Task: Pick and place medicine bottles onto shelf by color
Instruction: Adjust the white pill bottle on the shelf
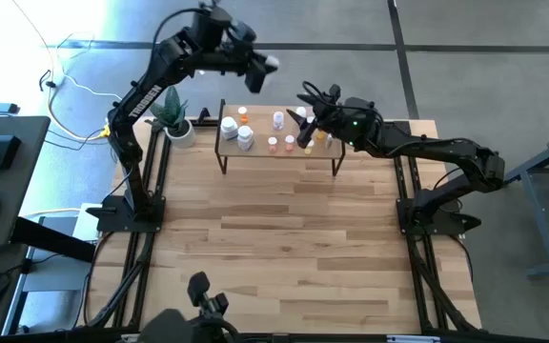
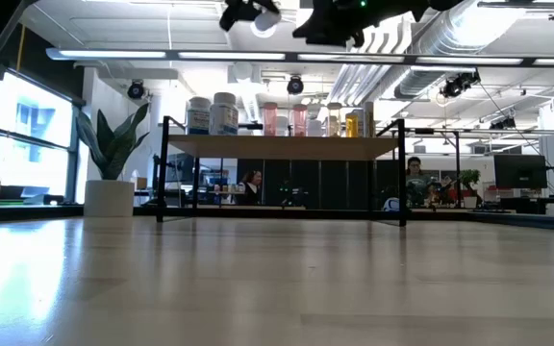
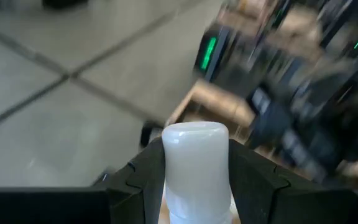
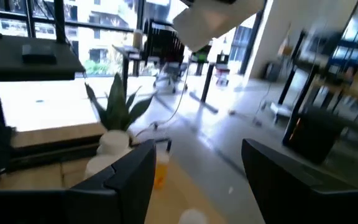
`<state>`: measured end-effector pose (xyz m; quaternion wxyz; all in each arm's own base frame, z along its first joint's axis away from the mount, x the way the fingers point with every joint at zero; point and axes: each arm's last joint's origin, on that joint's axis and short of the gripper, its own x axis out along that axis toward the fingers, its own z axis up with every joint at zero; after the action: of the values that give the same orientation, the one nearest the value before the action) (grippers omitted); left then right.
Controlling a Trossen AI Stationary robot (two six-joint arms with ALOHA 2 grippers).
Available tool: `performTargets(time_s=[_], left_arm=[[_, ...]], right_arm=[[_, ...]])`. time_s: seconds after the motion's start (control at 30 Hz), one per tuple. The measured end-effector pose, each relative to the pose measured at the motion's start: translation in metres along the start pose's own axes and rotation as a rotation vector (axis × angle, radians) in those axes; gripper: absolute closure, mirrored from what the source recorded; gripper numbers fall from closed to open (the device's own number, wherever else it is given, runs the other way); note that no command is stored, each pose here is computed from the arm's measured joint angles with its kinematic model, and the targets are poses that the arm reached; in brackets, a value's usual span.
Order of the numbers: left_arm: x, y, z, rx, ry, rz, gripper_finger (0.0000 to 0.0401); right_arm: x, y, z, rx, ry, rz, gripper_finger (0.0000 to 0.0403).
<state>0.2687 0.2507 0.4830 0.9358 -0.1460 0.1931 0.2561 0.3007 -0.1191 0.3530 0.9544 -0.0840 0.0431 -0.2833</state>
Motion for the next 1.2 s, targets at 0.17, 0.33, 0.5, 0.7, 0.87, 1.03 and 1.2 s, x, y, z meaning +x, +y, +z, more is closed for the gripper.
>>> performTargets(time_s=[0.17,0.33,0.5,0.7,0.87,1.03,1.2], left_arm=[[-0.004,-0.001,0.021,-0.085,-0.199,-0.083,0.0263],[-0.008,-0.004,0.035,-0.156,-0.339,-0.124,0.0263],[-0.012,-0.011,0.046,-0.242,-0.46,-0.195,0.0263],[-0.011,-0.034,0.053,-0.297,-0.538,-0.3,0.0263],[-0.003,-0.055,0.055,-0.302,-0.587,-0.345,0.0263],[0.01,-0.071,0.055,-0.363,-0.62,-0.432,0.0263],[0.026,-0.078,0.052,-0.412,-0.612,-0.466,0.0263]], right_arm=[[-0.001,-0.003,0.016,-0.165,-0.159,-0.048,0.0174],[-0.006,-0.007,0.033,-0.297,-0.328,-0.131,0.0174],[-0.01,-0.01,0.042,-0.446,-0.418,-0.177,0.0174],[-0.013,-0.011,0.049,-0.586,-0.501,-0.219,0.0174],[-0.02,-0.013,0.058,-0.64,-0.603,-0.287,0.0174],[-0.023,-0.012,0.062,-0.796,-0.678,-0.303,0.0174],[-0.024,-0.013,0.063,-0.827,-0.679,-0.349,0.0174]])
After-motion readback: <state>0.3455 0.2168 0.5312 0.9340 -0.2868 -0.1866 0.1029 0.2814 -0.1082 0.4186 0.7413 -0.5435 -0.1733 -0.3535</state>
